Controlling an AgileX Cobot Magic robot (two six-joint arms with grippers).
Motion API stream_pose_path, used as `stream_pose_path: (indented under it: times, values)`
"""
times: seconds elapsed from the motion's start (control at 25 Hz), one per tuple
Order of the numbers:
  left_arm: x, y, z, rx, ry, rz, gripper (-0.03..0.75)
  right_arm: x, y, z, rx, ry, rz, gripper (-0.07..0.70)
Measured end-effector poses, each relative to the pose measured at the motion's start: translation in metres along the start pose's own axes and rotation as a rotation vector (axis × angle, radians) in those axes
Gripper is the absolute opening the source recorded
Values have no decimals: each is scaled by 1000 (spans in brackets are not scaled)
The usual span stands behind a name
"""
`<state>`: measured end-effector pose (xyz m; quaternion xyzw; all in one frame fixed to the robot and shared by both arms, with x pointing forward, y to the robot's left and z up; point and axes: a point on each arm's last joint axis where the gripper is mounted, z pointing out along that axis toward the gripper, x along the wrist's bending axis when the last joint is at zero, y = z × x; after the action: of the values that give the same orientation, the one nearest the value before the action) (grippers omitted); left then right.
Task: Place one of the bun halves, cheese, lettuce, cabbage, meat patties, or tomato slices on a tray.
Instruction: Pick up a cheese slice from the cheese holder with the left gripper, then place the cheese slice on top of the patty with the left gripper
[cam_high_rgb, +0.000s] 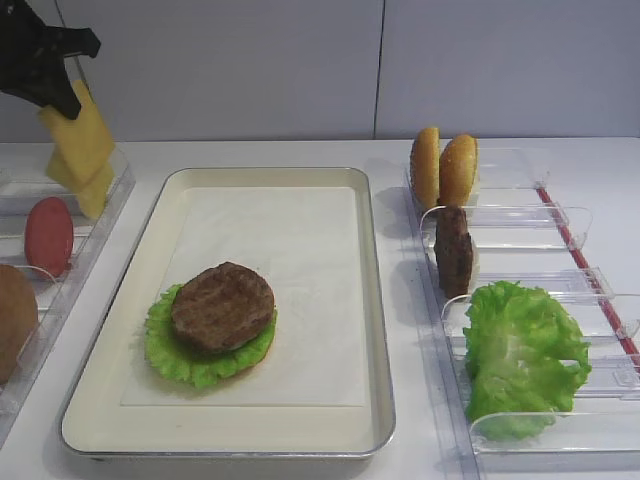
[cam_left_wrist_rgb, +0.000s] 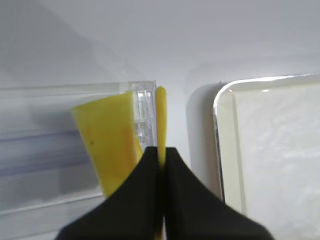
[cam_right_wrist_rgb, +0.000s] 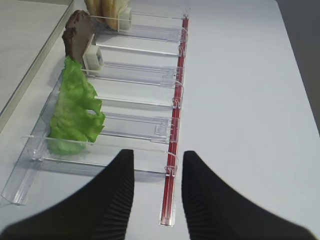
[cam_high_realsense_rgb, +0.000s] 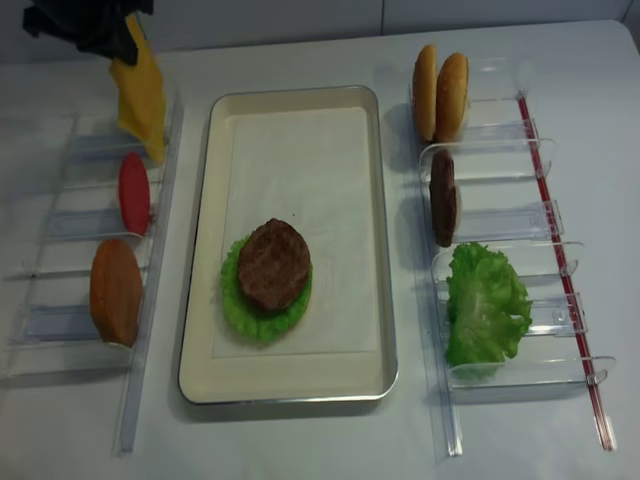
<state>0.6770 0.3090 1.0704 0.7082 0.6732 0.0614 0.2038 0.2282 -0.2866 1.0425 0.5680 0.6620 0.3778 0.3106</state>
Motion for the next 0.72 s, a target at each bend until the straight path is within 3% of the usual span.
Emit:
stream_pose_path:
  times: [0.28,0.44,0.72]
  values:
    - [-9,-2,-31,-32,-16,-1,-16,0,0,0,0,0,0,258]
    - [-21,-9,-61,-89,-47,-10,-16,0,0,0,0,0,0,258]
    - [-57,-65,-87,-45,-184,40,-16,0,0,0,0,0,0,258]
